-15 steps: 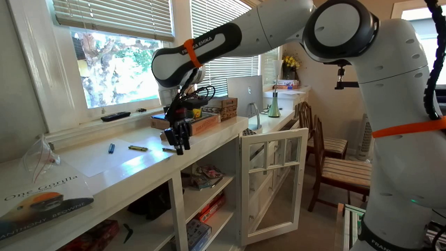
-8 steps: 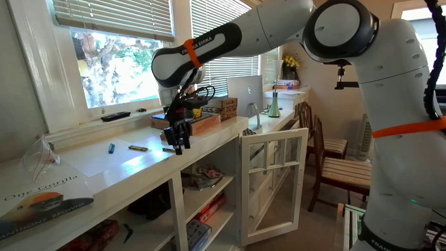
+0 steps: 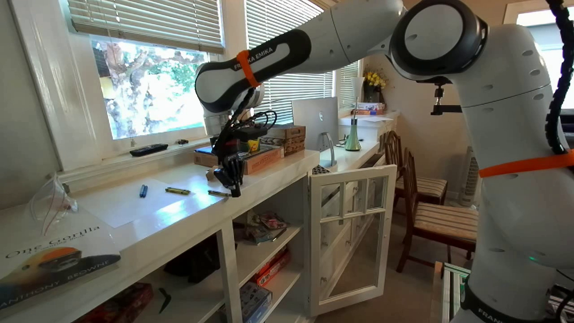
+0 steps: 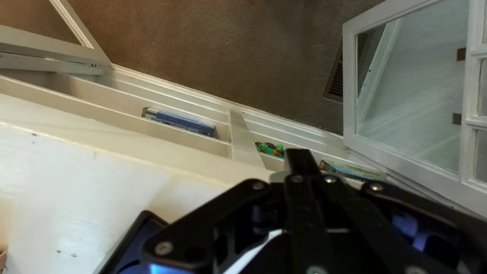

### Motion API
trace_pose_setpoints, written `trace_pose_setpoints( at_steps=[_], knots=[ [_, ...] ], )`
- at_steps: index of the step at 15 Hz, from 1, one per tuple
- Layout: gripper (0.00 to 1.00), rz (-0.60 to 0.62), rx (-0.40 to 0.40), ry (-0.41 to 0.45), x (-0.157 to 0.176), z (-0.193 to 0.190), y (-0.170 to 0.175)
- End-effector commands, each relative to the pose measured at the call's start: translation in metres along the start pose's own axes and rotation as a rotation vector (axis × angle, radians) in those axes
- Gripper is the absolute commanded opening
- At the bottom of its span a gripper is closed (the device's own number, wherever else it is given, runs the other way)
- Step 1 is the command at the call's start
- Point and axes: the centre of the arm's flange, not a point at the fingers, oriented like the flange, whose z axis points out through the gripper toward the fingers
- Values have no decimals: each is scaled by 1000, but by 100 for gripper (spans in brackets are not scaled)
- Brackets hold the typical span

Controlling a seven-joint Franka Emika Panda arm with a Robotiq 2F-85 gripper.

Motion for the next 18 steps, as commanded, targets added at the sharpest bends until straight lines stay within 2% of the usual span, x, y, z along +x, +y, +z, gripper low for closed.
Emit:
trace_pose_setpoints(
  at_steps=[1, 5, 10, 12, 13, 14, 15, 18],
  knots=[
    [0, -15, -15, 3, -2, 6, -1],
    [0, -14, 2, -3, -3, 2, -1],
    [0, -36, 64, -14, -6, -27, -2],
    [0, -46, 64, -14, -8, -35, -2],
    [26, -50, 60, -16, -10, -36, -1],
    [27, -52, 53, -20, -11, -37, -1],
    [32, -53, 44, -17, -12, -36, -1],
    [56, -59, 31, -2, -10, -33, 1]
  ],
)
